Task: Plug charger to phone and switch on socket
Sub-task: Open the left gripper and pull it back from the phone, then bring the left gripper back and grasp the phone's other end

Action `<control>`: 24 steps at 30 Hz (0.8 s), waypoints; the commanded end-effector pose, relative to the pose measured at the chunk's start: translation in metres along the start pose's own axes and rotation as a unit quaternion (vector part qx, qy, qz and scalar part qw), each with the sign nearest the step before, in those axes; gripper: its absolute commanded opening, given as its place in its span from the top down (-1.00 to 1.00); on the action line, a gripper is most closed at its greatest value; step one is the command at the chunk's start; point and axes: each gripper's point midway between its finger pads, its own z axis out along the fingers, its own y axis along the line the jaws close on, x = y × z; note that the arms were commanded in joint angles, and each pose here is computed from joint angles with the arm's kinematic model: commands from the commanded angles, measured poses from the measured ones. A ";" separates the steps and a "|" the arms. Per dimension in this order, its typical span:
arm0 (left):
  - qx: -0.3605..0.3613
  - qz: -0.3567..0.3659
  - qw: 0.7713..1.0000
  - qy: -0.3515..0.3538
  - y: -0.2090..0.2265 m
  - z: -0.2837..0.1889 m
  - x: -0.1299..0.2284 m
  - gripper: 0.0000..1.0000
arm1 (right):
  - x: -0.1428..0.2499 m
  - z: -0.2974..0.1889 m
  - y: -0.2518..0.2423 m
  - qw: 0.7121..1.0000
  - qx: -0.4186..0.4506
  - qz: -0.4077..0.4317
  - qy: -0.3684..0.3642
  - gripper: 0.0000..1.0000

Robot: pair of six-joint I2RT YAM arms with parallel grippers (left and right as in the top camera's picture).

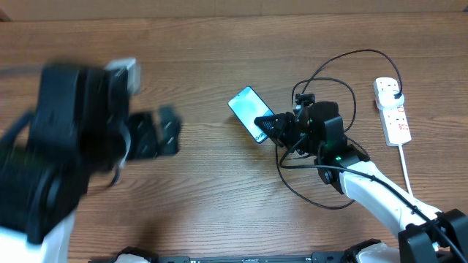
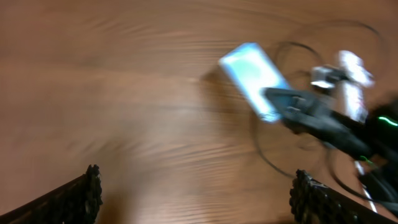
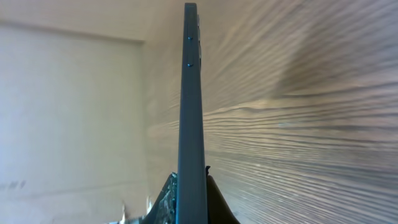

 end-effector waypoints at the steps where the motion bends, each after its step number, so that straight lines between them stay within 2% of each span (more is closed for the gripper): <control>1: -0.132 -0.129 0.982 -0.031 0.058 0.011 0.020 -0.99 | 0.013 -0.005 0.016 0.997 -0.052 -0.036 0.032 0.93; 4: -0.136 -0.176 0.974 -0.053 0.077 0.023 0.045 -0.99 | 0.018 -0.005 0.019 0.996 -0.062 -0.036 0.043 0.93; 7: -0.088 -0.206 0.970 -0.090 0.075 0.043 0.051 -0.99 | 0.019 -0.005 0.020 0.997 -0.063 -0.023 0.047 0.92; 11: -0.007 -0.304 0.947 -0.104 0.061 0.083 0.056 -0.99 | 0.020 -0.005 0.020 0.997 -0.062 0.018 0.050 0.92; 15: 0.147 -0.314 0.938 -0.029 0.003 0.135 0.061 -0.99 | 0.020 -0.005 0.019 0.996 -0.060 0.029 0.051 0.93; 19: 0.290 -0.289 0.912 0.032 -0.050 0.162 0.059 -0.99 | 0.021 -0.005 0.017 0.995 -0.053 0.067 0.055 0.92; 21: 0.323 -0.284 0.901 0.059 -0.063 0.173 0.060 -0.99 | 0.022 -0.005 0.015 0.993 -0.048 0.088 0.058 0.92; 24: 0.330 -0.284 0.895 0.099 -0.071 0.191 0.065 -0.99 | 0.024 -0.005 0.012 0.990 -0.042 0.120 0.063 0.92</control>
